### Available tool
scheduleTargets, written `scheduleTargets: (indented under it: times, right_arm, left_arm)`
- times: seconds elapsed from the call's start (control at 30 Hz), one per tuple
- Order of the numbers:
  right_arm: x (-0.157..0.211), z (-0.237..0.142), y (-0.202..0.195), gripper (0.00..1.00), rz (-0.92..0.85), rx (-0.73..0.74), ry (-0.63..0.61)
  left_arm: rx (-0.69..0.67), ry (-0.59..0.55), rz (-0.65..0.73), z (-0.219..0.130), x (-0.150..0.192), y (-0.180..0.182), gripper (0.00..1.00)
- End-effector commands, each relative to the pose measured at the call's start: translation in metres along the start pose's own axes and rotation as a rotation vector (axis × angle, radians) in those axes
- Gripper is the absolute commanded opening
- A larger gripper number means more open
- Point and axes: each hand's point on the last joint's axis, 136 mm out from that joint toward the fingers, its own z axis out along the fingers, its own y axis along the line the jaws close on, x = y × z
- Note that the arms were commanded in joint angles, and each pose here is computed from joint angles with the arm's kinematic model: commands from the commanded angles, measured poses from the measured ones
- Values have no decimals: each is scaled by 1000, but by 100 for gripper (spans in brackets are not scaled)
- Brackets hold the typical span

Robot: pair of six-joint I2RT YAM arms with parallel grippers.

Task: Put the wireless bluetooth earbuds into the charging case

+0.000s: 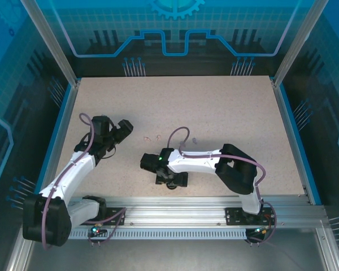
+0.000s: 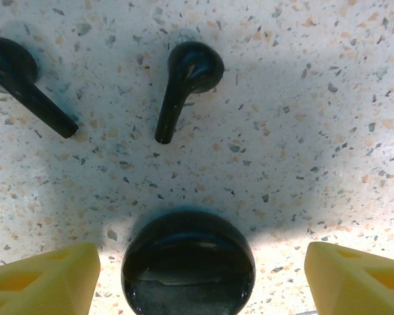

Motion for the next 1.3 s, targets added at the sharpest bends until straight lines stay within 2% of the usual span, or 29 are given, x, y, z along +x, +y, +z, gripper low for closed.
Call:
scheduleTargets:
  times: [0.0,0.87,1.27]
  right_arm:
    - [8,4,2,80,9,10,11]
    - [9,27,-12,60,19,37,-2]
    - [13,20,-11,40,-6,4,-12]
  left_arm:
    - [36,2,-6,0,-4,-8,99]
    - [58,27,-27,-3,1,-10,99]
    - [109,9,-20,-10,-1,-19,99]
